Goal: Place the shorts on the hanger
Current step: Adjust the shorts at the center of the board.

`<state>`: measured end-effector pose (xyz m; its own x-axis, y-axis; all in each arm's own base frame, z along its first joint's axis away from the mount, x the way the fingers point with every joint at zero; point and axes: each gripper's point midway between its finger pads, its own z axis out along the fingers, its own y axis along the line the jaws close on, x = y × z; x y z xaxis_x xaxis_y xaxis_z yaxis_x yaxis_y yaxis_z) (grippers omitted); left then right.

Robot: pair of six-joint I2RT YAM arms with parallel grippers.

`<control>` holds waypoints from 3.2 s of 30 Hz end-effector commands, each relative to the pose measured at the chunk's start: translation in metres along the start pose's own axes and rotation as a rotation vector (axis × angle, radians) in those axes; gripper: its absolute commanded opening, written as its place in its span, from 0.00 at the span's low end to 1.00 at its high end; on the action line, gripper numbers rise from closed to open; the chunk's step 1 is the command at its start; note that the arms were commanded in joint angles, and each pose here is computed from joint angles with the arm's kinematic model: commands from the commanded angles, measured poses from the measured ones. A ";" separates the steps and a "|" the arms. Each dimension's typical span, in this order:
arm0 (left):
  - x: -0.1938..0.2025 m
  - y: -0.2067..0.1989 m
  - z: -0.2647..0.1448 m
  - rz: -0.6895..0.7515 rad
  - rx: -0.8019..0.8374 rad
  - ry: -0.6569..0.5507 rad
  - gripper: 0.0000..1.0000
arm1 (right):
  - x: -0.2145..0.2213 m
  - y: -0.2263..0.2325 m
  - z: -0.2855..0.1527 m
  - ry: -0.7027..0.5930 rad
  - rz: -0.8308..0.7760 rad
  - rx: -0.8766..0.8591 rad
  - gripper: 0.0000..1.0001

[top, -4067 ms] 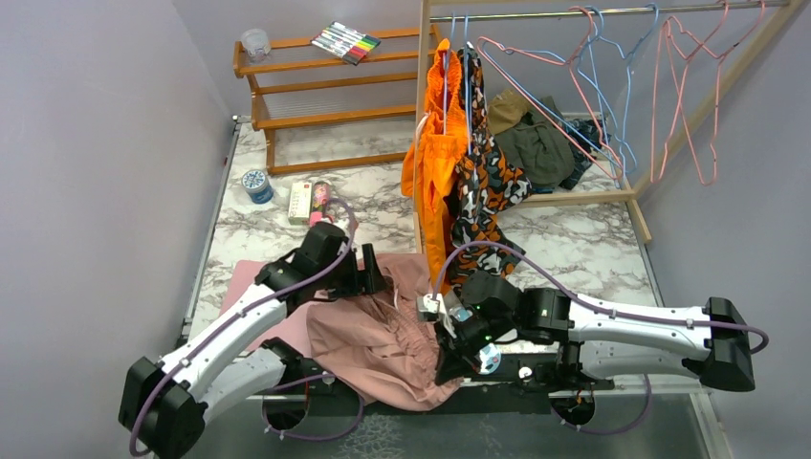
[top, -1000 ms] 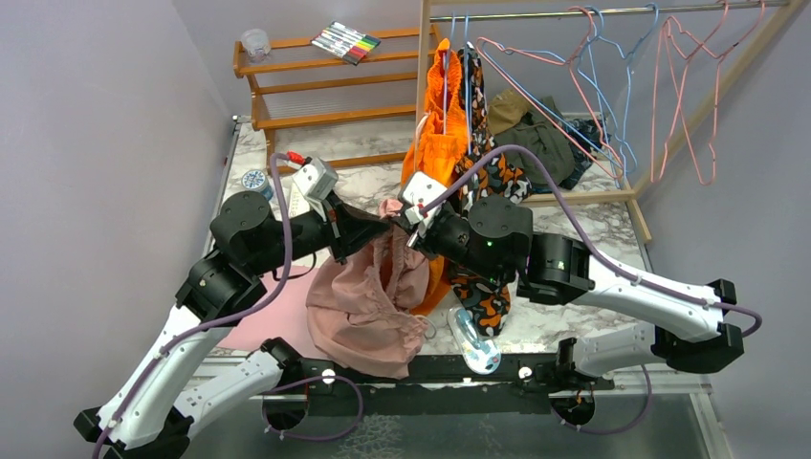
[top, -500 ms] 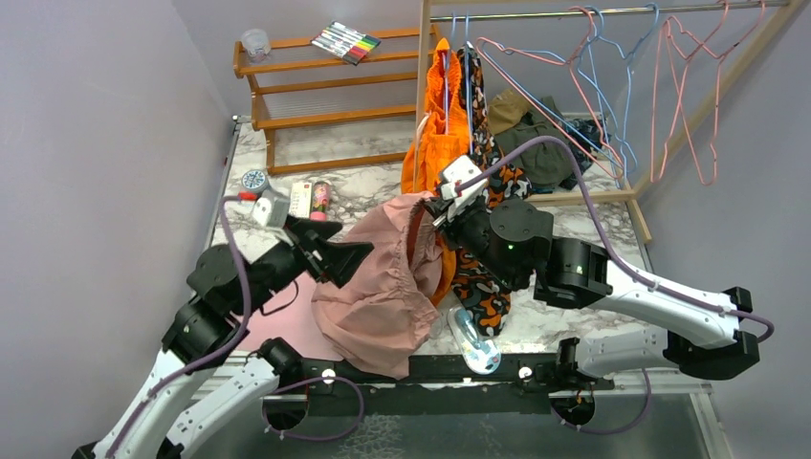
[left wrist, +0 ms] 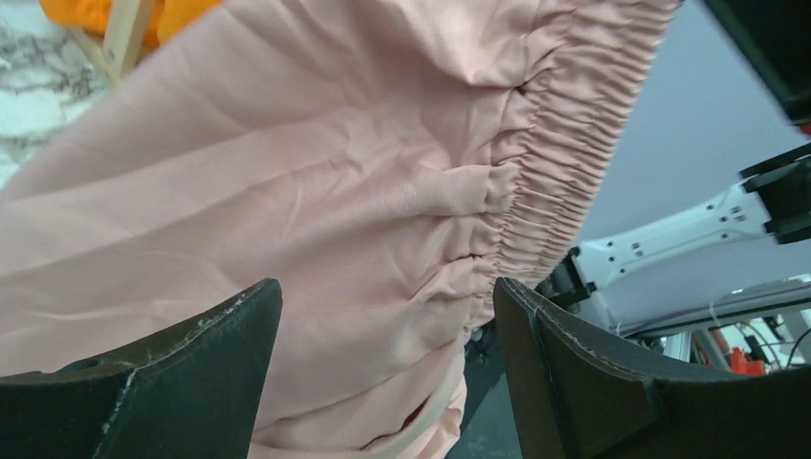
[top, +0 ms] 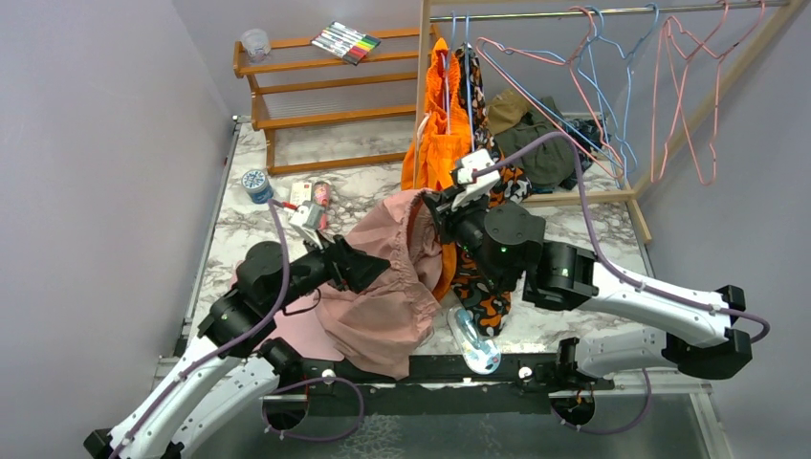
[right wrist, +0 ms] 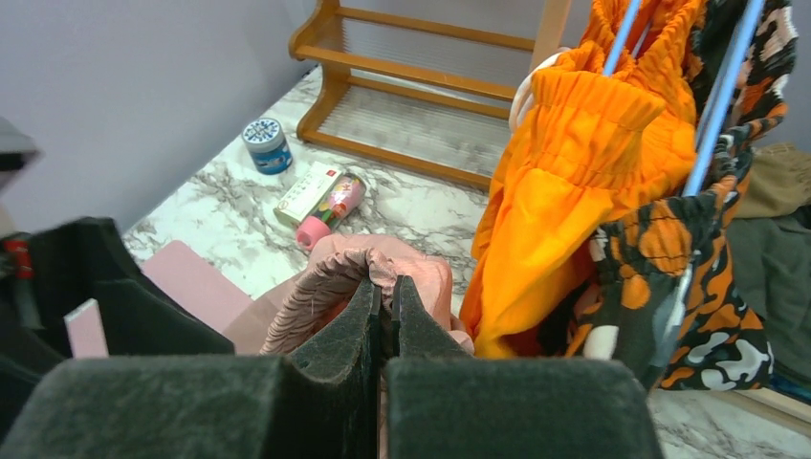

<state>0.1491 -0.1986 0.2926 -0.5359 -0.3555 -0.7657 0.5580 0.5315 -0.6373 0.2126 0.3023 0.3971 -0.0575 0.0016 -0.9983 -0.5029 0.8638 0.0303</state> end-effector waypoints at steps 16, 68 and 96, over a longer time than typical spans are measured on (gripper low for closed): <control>0.013 0.006 0.012 0.110 -0.012 0.127 0.98 | 0.008 0.017 0.036 -0.014 0.047 0.036 0.01; -0.215 -0.141 -0.082 0.652 0.043 -0.401 0.00 | -0.142 0.040 -0.201 -0.313 -0.053 -1.015 0.01; 0.026 0.038 0.047 0.251 -0.095 0.158 0.02 | 0.058 -0.005 -0.090 0.055 0.076 -0.420 0.01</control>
<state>0.1754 -0.2261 0.2483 -0.4764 -0.0102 -0.8792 0.6831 0.6253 -0.3774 0.1182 0.2622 0.3153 -0.1239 -0.1517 -0.9806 -0.8762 0.4805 0.0363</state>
